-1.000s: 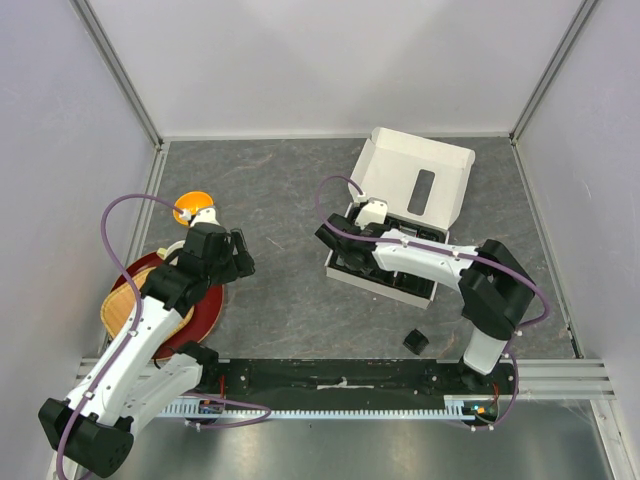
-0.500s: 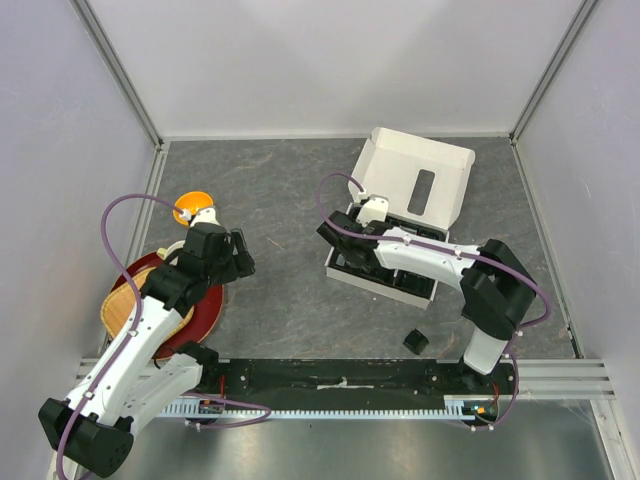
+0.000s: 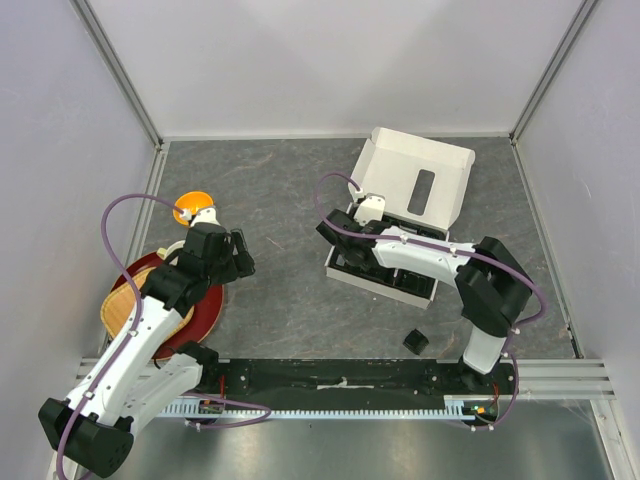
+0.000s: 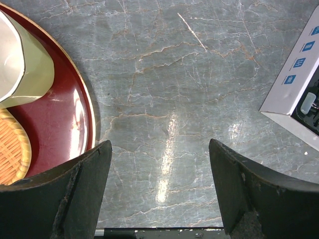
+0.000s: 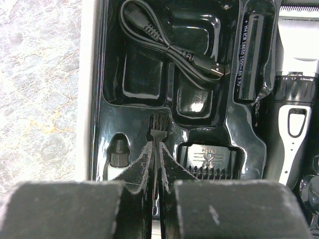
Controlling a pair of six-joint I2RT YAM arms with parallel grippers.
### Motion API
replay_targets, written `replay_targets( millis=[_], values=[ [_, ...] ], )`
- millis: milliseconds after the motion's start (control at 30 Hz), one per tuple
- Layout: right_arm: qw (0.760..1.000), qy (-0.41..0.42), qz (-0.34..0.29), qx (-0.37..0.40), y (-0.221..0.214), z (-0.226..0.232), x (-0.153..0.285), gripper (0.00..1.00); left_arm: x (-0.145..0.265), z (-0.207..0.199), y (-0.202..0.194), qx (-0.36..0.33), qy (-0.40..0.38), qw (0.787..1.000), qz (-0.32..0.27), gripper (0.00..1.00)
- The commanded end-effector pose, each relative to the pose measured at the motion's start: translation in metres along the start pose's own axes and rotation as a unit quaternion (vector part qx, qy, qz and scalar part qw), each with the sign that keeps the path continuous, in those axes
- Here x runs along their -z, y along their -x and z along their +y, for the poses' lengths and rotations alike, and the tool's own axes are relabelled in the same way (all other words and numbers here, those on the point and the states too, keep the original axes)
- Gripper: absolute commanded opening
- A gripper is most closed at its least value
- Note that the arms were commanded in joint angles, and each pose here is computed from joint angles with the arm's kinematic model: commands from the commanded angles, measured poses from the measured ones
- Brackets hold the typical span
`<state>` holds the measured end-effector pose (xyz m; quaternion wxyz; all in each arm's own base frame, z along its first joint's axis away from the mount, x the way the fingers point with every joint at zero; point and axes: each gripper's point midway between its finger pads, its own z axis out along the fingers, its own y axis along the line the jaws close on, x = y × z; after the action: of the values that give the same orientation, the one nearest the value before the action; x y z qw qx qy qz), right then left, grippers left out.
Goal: Sort the hair-cutting tools
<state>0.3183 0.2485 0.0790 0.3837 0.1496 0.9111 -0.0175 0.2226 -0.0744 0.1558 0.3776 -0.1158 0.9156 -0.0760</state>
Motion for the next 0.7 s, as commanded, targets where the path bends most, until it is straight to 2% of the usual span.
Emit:
replay_targets(
  millis=[0, 667],
  values=[
    [1.000, 0.010, -0.007, -0.006, 0.007, 0.010, -0.003, 0.08, -0.001, -0.004, 0.008, -0.007, -0.011, 1.000, -0.015, 0.85],
    [1.000, -0.003, 0.013, -0.006, -0.009, 0.000, -0.015, 0.05, -0.002, -0.005, 0.008, -0.008, -0.012, 1.000, -0.013, 0.85]
  ],
)
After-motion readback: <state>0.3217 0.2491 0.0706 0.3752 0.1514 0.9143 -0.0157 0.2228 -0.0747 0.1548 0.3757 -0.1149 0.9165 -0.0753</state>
